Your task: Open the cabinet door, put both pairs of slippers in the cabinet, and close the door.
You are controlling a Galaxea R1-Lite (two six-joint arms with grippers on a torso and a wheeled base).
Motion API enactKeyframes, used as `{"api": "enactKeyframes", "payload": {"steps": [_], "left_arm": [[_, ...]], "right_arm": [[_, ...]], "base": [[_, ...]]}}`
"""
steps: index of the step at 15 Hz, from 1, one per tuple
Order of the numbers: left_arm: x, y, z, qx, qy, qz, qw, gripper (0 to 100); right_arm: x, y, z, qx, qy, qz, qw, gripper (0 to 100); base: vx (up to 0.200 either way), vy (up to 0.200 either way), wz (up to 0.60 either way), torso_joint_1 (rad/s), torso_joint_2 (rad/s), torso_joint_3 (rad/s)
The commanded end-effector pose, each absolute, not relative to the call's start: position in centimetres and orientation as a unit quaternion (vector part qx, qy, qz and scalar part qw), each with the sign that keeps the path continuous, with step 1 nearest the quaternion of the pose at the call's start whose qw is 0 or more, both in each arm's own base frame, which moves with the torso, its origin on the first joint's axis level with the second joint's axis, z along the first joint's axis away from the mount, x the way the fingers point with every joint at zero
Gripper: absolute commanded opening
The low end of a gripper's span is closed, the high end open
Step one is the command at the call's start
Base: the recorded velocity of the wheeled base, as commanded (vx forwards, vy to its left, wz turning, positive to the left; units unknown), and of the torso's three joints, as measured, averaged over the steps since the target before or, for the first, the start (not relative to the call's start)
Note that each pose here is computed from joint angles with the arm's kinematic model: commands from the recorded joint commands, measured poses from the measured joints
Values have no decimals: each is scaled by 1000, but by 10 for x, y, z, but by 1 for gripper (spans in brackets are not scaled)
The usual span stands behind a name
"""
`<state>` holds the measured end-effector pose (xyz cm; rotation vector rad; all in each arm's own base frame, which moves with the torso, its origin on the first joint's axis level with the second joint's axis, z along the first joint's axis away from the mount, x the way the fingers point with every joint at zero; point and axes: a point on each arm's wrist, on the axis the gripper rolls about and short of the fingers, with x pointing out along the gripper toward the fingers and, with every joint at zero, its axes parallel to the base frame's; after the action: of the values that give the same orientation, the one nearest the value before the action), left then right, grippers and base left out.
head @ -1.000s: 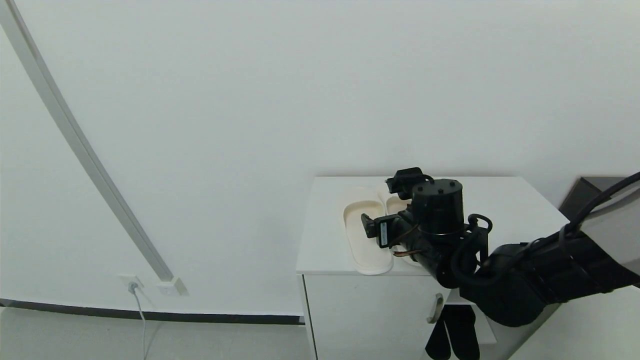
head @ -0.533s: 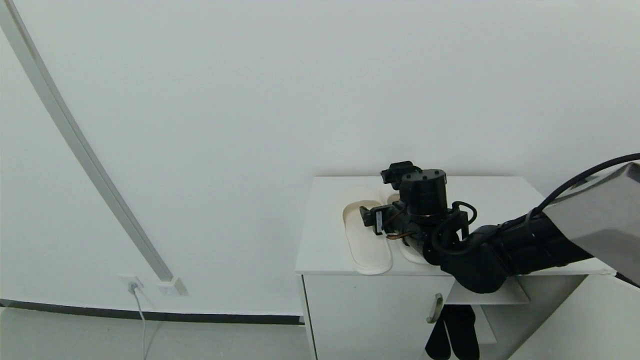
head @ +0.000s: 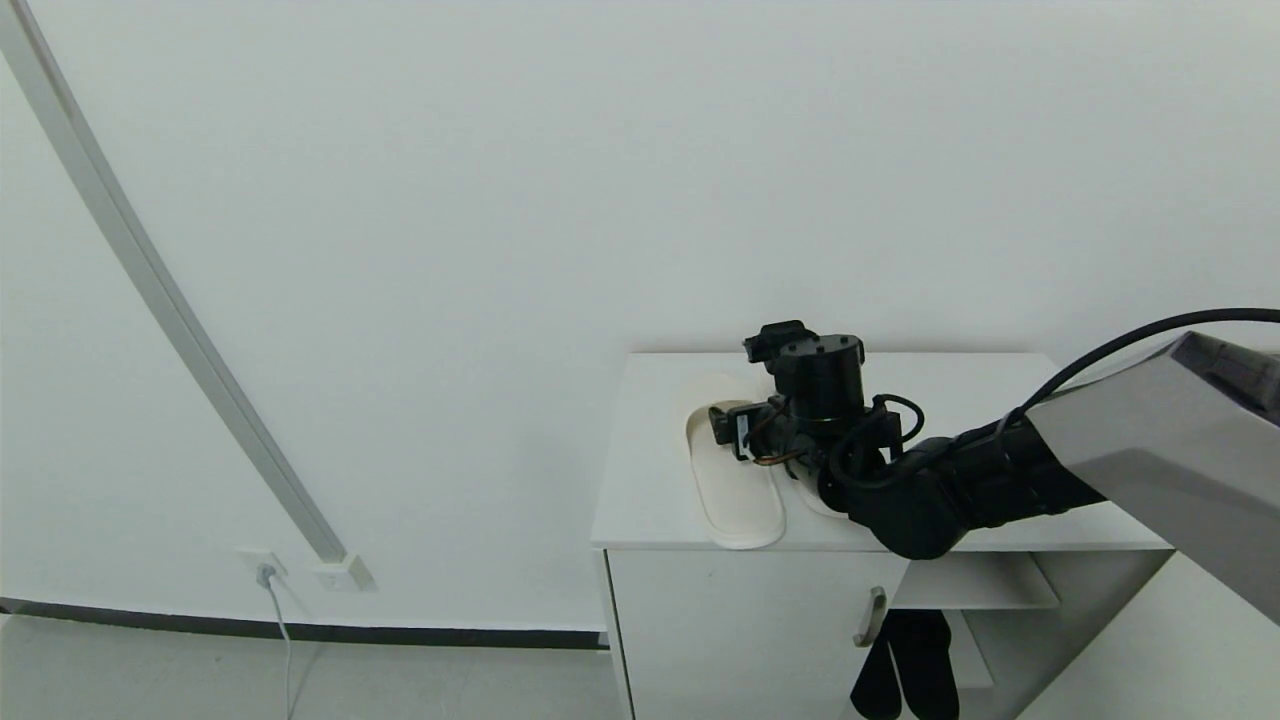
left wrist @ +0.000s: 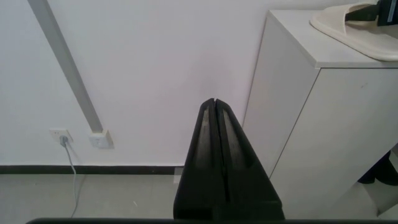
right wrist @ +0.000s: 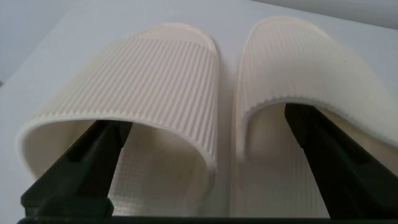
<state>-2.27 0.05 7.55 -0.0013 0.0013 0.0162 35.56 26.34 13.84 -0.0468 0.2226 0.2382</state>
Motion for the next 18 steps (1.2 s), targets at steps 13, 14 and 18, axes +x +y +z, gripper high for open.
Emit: {"api": "enactKeyframes", "payload": {"steps": [13, 14, 18], "left_arm": [[-23, 0, 75, -2, 0, 9, 1000, 0], [-23, 1, 76, -2, 1, 10, 1000, 0], [-23, 1, 75, -2, 0, 10, 1000, 0]], "right_arm": [[340, 262, 150, -20, 102, 125, 987, 0], [333, 260, 153, -19, 98, 129, 987, 0], [301, 253, 163, -15, 91, 150, 984, 0]], "base": [[0, 0, 0, 0, 0, 0], [0, 0, 0, 0, 0, 0], [0, 0, 0, 0, 0, 0]]}}
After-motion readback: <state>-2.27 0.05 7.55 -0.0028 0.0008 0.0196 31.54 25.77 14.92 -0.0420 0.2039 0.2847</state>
